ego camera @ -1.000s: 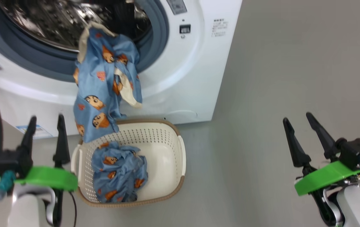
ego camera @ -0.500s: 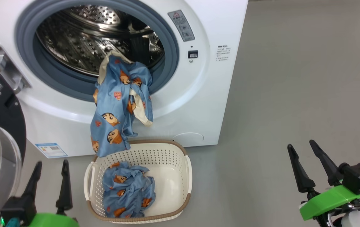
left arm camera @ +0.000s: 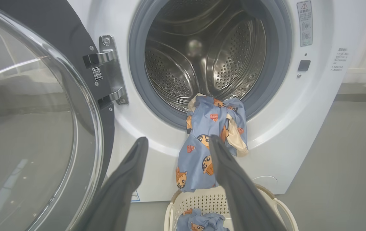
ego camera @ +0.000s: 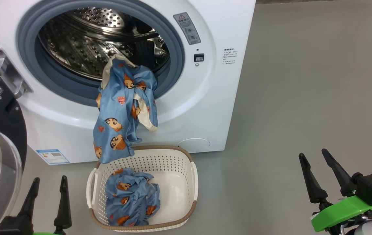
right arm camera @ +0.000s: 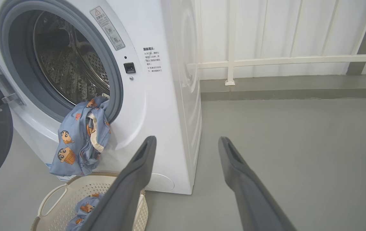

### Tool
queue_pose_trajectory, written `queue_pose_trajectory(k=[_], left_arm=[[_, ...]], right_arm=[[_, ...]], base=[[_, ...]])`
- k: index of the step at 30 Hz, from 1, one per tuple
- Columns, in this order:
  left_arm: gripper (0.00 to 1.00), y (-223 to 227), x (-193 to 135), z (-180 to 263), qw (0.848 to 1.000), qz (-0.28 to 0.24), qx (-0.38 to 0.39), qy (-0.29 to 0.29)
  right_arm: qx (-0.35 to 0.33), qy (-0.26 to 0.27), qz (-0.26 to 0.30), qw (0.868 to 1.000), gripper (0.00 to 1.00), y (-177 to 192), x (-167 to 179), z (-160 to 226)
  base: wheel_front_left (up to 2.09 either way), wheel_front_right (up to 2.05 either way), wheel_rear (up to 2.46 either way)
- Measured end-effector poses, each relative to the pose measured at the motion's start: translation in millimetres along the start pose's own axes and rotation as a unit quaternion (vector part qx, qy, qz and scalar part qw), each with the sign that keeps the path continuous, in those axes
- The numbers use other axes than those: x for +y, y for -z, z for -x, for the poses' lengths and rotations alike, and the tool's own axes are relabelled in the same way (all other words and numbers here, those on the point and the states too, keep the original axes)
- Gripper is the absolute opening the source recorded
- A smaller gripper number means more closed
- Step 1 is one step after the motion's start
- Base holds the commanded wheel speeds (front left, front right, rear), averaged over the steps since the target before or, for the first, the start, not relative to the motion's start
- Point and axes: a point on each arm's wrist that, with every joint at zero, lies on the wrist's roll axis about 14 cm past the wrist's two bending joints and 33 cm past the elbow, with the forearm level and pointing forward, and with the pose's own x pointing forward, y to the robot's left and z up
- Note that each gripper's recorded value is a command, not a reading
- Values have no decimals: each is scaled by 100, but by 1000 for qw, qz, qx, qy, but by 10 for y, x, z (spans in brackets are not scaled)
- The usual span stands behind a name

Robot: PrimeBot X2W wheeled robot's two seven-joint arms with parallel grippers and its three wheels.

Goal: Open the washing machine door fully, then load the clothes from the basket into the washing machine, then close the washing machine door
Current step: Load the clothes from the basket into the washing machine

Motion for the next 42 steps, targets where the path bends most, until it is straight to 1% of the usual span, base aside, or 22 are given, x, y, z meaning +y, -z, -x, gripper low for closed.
queue_pose_trajectory(k=[9,14,21,28,37,42], left_arm=[[100,61,-23,-48,1000,0,8,3],[100,163,-63,-167,1000,7,23,6],[100,300,-231,-530,999,28,39,23],[100,550,-331,-944,996,29,70,38],[100,940,-478,-1436,991,36,117,54],[100,1130,-539,-1712,988,31,136,64]], right_arm=[[8,6,-2,1000,100,58,-40,-3],[16,8,-4,1000,100,119,-66,-59],[12,3,-2,1000,100,116,-90,-330],[13,-3,-1,1000,100,182,-106,-620],[32,-2,-3,999,100,411,-170,-869],[41,-6,-1,999,100,535,-195,-1012]], base=[[0,0,0],[0,0,0],[0,0,0],[0,0,0],[0,0,0],[0,0,0]])
